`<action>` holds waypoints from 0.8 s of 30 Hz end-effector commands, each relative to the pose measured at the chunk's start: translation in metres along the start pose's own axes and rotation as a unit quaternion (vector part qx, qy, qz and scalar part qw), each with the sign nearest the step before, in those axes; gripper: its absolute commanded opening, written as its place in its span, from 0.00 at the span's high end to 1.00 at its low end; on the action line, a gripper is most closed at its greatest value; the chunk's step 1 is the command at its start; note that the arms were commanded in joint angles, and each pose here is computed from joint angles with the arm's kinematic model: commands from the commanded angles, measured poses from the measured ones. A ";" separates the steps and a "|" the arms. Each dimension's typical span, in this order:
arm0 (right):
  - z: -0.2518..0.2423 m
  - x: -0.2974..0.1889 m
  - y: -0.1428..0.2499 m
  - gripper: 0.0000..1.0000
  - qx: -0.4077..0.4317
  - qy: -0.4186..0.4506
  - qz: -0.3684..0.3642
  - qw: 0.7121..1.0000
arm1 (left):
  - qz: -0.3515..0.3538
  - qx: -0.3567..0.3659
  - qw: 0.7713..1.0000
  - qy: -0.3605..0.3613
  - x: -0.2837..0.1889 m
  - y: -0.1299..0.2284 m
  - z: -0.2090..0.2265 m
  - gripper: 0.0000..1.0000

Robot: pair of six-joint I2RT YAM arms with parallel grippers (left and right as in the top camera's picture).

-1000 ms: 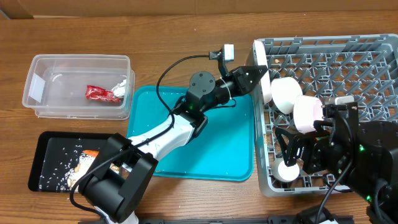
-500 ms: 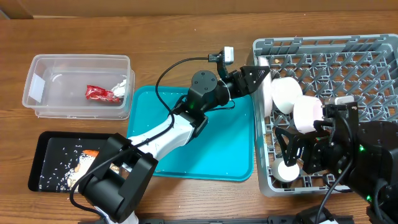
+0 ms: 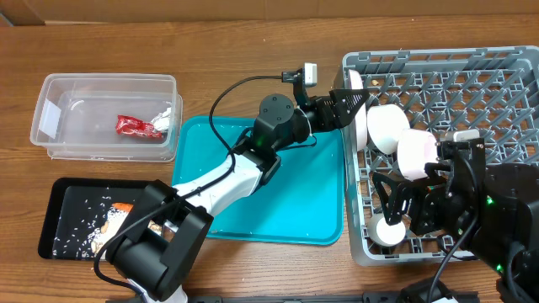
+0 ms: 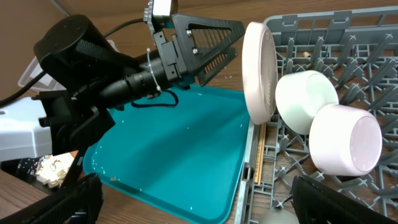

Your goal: Sort waste into correct bins and load items into the dishwasher

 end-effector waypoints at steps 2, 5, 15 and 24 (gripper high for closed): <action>0.001 -0.005 -0.003 0.00 0.000 -0.002 -0.011 1.000 | -0.021 0.066 0.998 0.001 -0.016 -0.036 0.001 0.00; 0.001 -0.005 -0.003 0.00 0.000 -0.002 -0.011 1.000 | -0.036 0.055 0.997 -0.036 -0.039 -0.061 0.008 0.00; 0.001 -0.005 -0.003 0.00 0.000 -0.002 -0.011 1.000 | -0.003 0.188 0.956 -0.227 -0.135 -0.088 -0.013 0.00; 0.001 -0.005 -0.003 0.00 0.000 -0.002 -0.011 1.000 | -0.007 0.249 0.834 -0.492 -0.250 -0.088 -0.069 0.00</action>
Point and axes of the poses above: each gripper's point midway between its finger pads, its own x axis out along the fingers, its own z axis along the line the jaws close on, y = z × x, the point moved 7 cm from there along -x, back along the fingers, and after that the axes turned 5 degrees about x, right-handed, at the moved point
